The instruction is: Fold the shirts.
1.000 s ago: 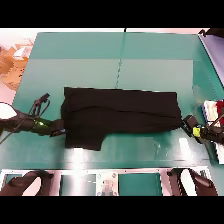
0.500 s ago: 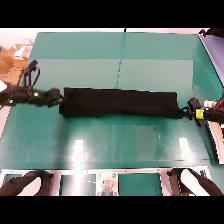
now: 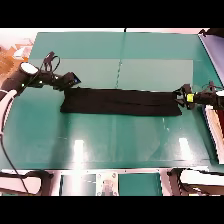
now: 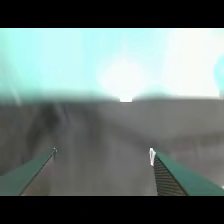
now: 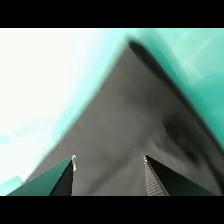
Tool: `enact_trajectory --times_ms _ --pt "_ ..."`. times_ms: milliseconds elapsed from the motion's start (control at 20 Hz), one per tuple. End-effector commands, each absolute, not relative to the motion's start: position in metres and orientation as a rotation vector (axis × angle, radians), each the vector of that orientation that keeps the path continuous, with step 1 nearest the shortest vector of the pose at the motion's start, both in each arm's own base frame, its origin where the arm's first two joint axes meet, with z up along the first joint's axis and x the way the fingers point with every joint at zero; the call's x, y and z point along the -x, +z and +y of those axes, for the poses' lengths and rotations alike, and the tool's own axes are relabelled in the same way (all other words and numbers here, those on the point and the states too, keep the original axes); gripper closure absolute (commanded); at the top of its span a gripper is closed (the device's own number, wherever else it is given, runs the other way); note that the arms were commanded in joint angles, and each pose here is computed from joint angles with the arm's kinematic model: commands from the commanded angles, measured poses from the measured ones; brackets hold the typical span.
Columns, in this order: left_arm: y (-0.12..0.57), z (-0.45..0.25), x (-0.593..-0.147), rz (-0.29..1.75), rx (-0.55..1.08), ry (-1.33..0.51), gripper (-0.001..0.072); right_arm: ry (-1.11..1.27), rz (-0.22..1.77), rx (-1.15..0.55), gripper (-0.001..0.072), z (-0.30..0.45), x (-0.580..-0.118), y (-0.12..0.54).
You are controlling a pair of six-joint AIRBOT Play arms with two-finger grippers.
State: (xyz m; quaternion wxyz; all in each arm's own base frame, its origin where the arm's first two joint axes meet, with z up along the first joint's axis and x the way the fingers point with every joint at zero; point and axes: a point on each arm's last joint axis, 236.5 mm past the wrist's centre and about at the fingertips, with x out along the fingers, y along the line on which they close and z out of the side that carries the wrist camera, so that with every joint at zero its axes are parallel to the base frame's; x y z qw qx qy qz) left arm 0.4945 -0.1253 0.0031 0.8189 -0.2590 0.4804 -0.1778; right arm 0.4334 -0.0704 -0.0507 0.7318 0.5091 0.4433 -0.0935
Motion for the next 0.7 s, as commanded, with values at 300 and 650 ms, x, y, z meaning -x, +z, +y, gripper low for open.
enact_trajectory --times_ms 300,650 --pt "0.05 -0.07 -0.505 1.052 0.599 -0.415 0.0391 -0.053 1.218 -0.889 0.0219 -0.139 -0.372 -0.071" --pt "0.049 -0.108 -0.496 1.083 0.545 -0.496 0.0677 0.111 1.286 -0.926 0.0214 -0.112 -0.385 -0.116"
